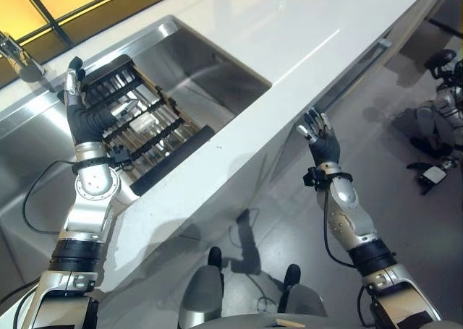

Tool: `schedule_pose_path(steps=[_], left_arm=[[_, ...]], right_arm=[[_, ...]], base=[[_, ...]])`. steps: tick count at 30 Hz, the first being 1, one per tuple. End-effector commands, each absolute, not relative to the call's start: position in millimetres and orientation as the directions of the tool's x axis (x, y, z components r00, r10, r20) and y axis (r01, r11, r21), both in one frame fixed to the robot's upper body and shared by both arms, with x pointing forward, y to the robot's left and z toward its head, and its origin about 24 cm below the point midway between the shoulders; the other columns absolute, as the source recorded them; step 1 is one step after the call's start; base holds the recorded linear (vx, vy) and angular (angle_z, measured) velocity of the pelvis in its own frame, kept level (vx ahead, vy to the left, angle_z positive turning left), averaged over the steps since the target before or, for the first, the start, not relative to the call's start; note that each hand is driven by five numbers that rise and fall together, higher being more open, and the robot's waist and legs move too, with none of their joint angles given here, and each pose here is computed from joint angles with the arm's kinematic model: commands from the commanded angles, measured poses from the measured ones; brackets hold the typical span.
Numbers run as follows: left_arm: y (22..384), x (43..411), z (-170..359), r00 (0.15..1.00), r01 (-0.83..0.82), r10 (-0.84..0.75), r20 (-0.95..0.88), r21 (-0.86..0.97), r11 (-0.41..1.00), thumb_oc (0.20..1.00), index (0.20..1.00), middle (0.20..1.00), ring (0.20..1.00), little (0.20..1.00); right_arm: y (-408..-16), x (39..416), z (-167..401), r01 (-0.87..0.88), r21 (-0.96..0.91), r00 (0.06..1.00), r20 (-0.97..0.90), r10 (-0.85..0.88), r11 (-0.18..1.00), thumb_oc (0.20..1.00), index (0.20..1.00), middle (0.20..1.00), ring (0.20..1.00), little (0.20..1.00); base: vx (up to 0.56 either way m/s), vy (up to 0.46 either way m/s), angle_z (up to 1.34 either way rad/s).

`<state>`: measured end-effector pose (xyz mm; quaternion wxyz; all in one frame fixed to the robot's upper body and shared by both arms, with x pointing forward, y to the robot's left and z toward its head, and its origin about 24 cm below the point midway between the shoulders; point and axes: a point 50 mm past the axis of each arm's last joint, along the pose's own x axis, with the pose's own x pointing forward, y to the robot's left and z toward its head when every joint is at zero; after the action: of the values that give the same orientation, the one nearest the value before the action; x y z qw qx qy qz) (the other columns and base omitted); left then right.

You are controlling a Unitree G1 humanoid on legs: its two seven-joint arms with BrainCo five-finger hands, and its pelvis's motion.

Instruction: Pick up plates and place into dishwasher.

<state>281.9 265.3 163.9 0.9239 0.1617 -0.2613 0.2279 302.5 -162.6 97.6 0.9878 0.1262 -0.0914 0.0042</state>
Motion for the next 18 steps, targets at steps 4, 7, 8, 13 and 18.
schedule_pose_path(steps=[4,7,8,13,18], left_arm=[[273.1,260.4,162.0,0.717,-0.556,0.384,0.582,0.144,0.819,1.0,1.0,1.0,1.0,1.0],[279.8,255.2,155.6,0.71,-0.581,0.423,0.563,0.129,0.804,1.0,1.0,1.0,1.0,1.0],[281.8,253.2,153.8,0.704,-0.591,0.439,0.558,0.119,0.798,1.0,1.0,1.0,1.0,1.0],[281.8,249.1,149.3,0.701,-0.59,0.478,0.529,0.053,0.806,1.0,1.0,1.0,1.0,1.0],[263.0,266.7,150.9,0.765,-0.464,0.409,0.498,-0.014,0.886,1.0,1.0,1.0,1.0,1.0]], right_arm=[[-183.3,284.3,119.2,0.087,0.202,0.957,0.254,-0.138,0.976,1.0,1.0,1.0,1.0,1.0],[-191.9,282.4,121.1,0.185,0.194,0.947,0.227,-0.227,0.963,1.0,1.0,1.0,1.0,1.0],[-195.1,281.6,122.3,0.229,0.187,0.936,0.227,-0.269,0.955,1.0,1.0,1.0,1.0,1.0],[-199.6,276.1,154.0,0.278,0.082,0.876,0.388,-0.288,0.957,1.0,1.0,1.0,1.0,1.0],[-186.2,276.2,182.7,0.218,-0.047,0.816,0.557,-0.155,0.975,1.0,1.0,1.0,1.0,1.0]], base=[[0.0,-0.045,-0.02],[-0.01,-0.045,-0.02],[0.0,0.0,0.0],[-0.05,0.041,0.07],[-0.02,0.127,0.9]])
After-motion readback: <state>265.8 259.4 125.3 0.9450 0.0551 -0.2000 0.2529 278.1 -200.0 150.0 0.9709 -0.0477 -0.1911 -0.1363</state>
